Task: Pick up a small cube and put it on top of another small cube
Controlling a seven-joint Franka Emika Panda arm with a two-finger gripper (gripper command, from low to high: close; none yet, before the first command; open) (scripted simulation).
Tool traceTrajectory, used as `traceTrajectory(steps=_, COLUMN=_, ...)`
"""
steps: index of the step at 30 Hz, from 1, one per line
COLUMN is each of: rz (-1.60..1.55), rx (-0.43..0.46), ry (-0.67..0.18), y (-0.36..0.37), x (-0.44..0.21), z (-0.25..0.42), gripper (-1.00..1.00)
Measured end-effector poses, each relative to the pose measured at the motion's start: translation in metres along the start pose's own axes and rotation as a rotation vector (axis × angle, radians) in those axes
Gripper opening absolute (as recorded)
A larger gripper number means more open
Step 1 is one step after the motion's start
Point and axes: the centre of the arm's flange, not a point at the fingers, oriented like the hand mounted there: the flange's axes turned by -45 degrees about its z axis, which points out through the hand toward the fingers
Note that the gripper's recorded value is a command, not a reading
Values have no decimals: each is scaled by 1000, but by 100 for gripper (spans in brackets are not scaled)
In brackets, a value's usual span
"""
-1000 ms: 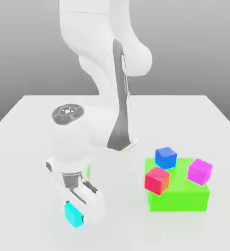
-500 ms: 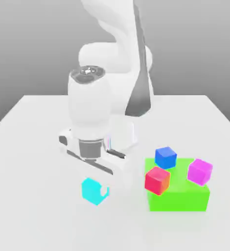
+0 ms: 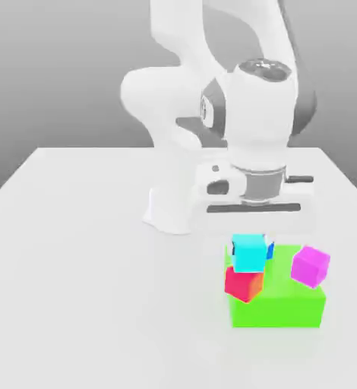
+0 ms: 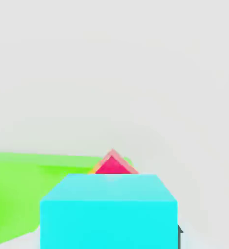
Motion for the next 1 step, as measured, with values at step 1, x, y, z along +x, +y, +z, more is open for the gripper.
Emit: traceTrajectory(steps=1, rz=0, rx=0, ry=0, y=0, x=0, z=0, gripper=100)
